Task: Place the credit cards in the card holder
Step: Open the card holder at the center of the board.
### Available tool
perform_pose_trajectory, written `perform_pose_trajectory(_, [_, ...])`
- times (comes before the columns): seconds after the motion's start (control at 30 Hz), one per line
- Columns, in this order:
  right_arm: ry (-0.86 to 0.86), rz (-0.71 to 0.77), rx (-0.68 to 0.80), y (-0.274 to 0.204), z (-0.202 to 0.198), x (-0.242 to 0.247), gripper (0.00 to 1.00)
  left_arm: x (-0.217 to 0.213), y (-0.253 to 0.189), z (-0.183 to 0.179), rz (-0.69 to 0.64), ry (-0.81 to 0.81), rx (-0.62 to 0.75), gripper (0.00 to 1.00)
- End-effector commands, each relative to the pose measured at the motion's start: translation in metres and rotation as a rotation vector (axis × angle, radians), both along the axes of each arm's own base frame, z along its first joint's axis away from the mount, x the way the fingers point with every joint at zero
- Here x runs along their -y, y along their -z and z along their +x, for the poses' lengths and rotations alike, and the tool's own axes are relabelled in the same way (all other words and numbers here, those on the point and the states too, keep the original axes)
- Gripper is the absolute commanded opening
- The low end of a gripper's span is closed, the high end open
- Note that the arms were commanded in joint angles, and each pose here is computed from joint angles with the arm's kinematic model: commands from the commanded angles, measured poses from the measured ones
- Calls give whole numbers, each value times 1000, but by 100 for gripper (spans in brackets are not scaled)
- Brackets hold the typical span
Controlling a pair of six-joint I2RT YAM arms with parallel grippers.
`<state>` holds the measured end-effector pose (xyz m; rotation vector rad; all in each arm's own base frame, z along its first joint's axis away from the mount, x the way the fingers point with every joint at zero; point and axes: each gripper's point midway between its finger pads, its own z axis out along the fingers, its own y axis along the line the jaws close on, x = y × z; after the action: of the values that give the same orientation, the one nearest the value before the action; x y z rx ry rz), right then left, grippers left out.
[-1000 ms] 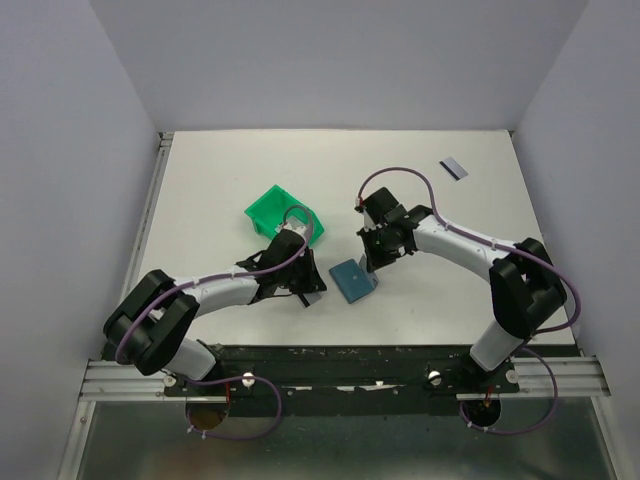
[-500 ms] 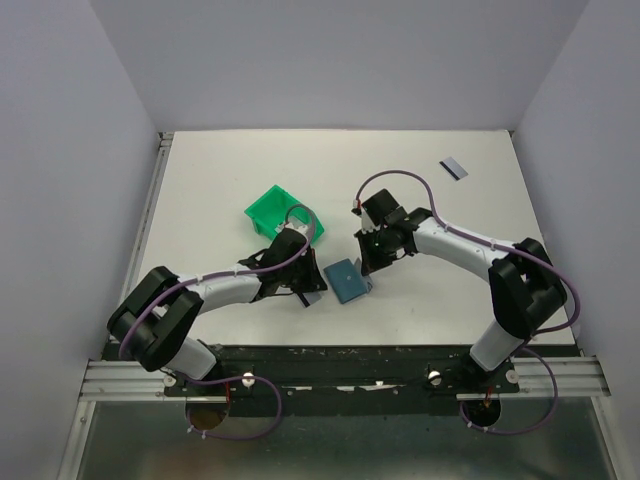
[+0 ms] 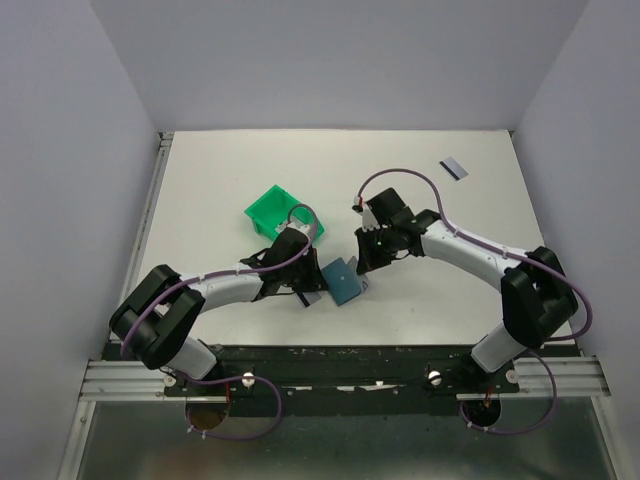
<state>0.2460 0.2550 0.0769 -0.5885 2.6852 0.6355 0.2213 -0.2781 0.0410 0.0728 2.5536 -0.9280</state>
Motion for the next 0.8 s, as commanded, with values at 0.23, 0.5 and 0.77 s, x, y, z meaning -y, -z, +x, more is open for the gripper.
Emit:
perform_pose_trajectory(0.23, [-55, 193, -23, -23, -15, -28, 0, -11, -8, -2, 40, 2, 44, 0])
perform_pose_trajectory(0.5, [-96, 305, -63, -33, -21, -46, 0, -28, 5, -19, 86, -6, 3, 0])
perform_pose_trajectory(0.77, [-103, 331, -63, -39, -25, -48, 0, -49, 19, -33, 136, -45, -20, 0])
